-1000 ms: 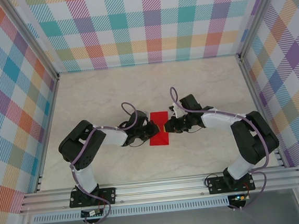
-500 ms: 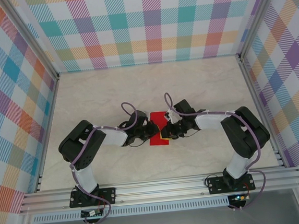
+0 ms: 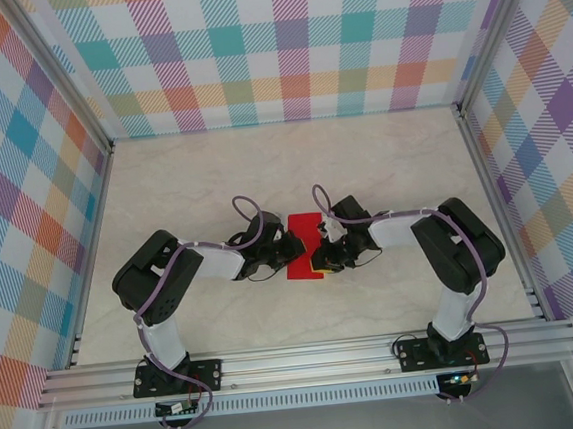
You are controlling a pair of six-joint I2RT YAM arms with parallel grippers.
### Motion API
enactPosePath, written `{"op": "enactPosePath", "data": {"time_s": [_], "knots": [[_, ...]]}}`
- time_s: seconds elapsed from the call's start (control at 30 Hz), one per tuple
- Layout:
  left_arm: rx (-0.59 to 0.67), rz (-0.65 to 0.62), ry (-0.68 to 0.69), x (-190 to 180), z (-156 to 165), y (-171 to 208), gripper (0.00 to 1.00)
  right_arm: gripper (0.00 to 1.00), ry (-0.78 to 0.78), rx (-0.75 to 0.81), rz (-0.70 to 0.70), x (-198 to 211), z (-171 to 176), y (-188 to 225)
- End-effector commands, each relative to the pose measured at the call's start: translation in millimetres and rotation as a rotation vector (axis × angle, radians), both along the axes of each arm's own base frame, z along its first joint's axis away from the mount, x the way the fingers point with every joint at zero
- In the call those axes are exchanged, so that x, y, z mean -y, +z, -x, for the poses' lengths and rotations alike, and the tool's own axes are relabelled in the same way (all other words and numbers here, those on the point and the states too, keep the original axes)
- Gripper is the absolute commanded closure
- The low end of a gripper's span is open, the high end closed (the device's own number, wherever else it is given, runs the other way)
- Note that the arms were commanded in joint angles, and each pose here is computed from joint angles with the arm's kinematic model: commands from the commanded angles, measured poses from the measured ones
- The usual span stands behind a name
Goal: Fold a paper plane with a square sheet of paper (pick it up from the middle)
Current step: Fold the triangle a second time at the center of the table.
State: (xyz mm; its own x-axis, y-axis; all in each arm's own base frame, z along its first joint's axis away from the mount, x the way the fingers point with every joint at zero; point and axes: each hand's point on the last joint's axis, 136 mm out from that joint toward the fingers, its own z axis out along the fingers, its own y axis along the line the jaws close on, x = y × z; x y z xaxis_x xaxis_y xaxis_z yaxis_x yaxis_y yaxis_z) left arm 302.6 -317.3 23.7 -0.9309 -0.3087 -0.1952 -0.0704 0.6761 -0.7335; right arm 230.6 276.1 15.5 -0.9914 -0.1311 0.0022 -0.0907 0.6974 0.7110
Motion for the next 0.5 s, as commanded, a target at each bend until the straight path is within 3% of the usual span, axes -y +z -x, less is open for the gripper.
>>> {"op": "enactPosePath", "data": {"time_s": [0.0,0.3,0.47], "knots": [[-0.022,-0.041,0.014,-8.8,9.4,-8.9,1.0,0.86,0.009,-0.038,0.039,5.4,6.7,-13.3],[-0.025,-0.051,0.02,-12.0,11.4,-10.7,1.0,0.85,0.015,0.004,-0.035,-1.1,6.3,27.1],[-0.026,-0.05,0.019,-11.8,11.6,-10.4,1.0,0.86,0.007,-0.02,-0.001,5.3,12.1,16.7]]}}
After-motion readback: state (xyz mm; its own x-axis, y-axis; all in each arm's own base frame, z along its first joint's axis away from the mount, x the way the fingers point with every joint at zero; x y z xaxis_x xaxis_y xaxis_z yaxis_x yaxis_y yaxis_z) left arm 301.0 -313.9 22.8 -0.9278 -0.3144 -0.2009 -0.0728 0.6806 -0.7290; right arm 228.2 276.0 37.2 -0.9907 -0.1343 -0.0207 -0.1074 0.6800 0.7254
